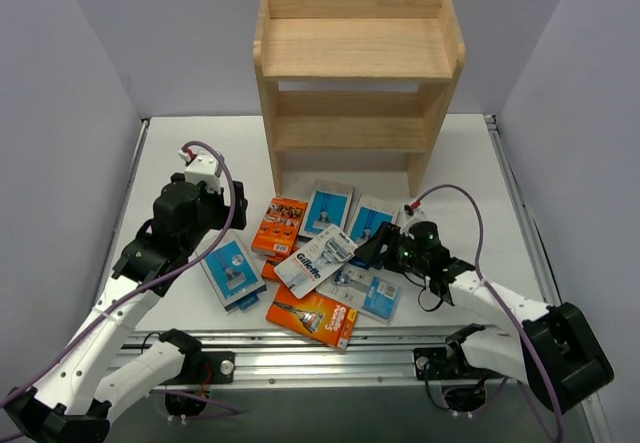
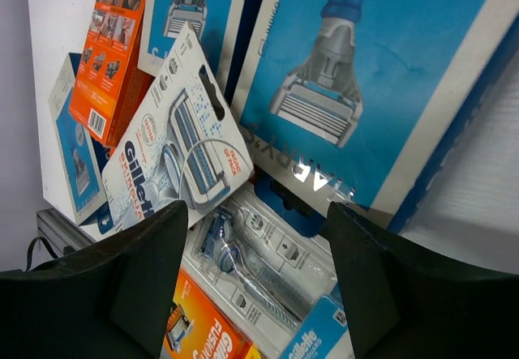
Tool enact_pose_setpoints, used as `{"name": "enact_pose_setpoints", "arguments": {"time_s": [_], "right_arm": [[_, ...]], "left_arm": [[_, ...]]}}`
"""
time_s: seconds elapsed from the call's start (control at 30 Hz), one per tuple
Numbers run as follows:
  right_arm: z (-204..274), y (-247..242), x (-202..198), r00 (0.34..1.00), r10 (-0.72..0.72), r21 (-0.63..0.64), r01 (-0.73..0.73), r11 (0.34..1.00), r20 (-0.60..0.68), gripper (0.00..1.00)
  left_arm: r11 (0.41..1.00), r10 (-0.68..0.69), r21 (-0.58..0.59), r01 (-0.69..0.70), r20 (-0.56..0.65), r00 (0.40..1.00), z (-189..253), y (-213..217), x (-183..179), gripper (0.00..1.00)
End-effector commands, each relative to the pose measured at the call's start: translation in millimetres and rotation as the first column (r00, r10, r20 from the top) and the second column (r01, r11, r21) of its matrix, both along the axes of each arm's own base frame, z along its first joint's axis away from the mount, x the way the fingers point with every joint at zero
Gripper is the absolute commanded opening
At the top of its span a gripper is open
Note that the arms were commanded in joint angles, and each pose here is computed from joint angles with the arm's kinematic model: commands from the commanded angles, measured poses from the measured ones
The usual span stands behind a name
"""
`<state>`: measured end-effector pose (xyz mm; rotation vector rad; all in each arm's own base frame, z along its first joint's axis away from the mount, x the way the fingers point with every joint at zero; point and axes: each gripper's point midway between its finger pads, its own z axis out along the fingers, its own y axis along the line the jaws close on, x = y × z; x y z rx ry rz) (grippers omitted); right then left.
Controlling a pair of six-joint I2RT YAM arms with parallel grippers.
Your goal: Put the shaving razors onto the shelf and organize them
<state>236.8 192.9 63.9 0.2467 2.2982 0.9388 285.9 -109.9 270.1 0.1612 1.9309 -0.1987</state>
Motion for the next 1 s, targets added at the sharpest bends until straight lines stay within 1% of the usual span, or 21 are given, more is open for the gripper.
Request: {"name": "enact_pose_setpoints", "arguments": {"time_s": [0.0,0.13,0.27,0.43,0.57,0.6,0.63,0.67,0.73,0.77,0.87,0.97], "right_arm": [[26.5,14.4,24.8,0.995,-0.011,0.044,0.007,0.999,0.1,0.64],[27.4,22.1,36.0,0.995,0.001,0.03,-0.004,1.0,0.101,0.61],[28.5,30.7,44.9,0.994,0.01,0.043,-0.015,0.999,0.107,0.57],[12.6,36.5,48.0,0.997,0.019,0.027,-0.021,0.999,0.072,0.54],[11.2,45.7,46.4,0.996,0.057,0.035,-0.059,0.998,0.073,0.48],[11.9,47.3,46.6,0.995,0.064,0.033,-0.066,0.997,0.075,0.43],[11.6,47.9,46.2,0.995,0.068,0.03,-0.07,0.997,0.074,0.4],[11.6,48.5,45.7,0.995,0.072,0.029,-0.074,0.997,0.073,0.32],[13.6,48.1,44.8,0.995,0.07,0.034,-0.073,0.997,0.077,0.23],[15.8,49.2,44.6,0.994,0.073,0.042,-0.077,0.996,0.082,0.14],[22.8,51.2,43.0,0.992,0.08,0.064,-0.086,0.994,0.097,0.0],[27.2,51.8,41.8,0.99,0.093,0.061,-0.1,0.993,0.105,0.0]], "left_arm": [[0.999,-0.022,-0.032,0.023,0.023,0.999,12.8,-6.5,0.1,0.94],[0.999,-0.022,-0.028,0.023,0.023,1.0,13.2,-5.9,-0.2,0.94],[0.999,-0.025,-0.029,0.025,0.022,0.999,12.8,-6.5,-0.3,0.94],[1.0,-0.008,-0.015,0.008,0.019,1.0,12.3,-2.6,0.1,0.94],[1.0,0.002,-0.013,-0.001,0.025,1.0,13.9,-0.1,-0.5,0.94],[1.0,0.002,-0.014,-0.002,0.025,1.0,13.5,-0.3,-0.4,0.94],[1.0,0.002,-0.013,-0.002,0.022,1.0,12.7,-0.3,-0.3,0.94],[1.0,0.002,-0.01,-0.001,0.02,1.0,12.0,-0.3,-0.2,0.94],[1.0,0.003,-0.008,-0.003,0.018,1.0,11.5,-0.2,0.2,0.94],[1.0,0.002,-0.008,-0.001,0.017,1.0,11.4,-0.6,0.5,0.94],[1.0,0.005,-0.007,-0.005,0.015,1.0,10.6,-0.2,0.7,0.94],[1.0,0.01,-0.003,-0.01,0.013,1.0,9.6,0.8,1.2,0.94]]}}
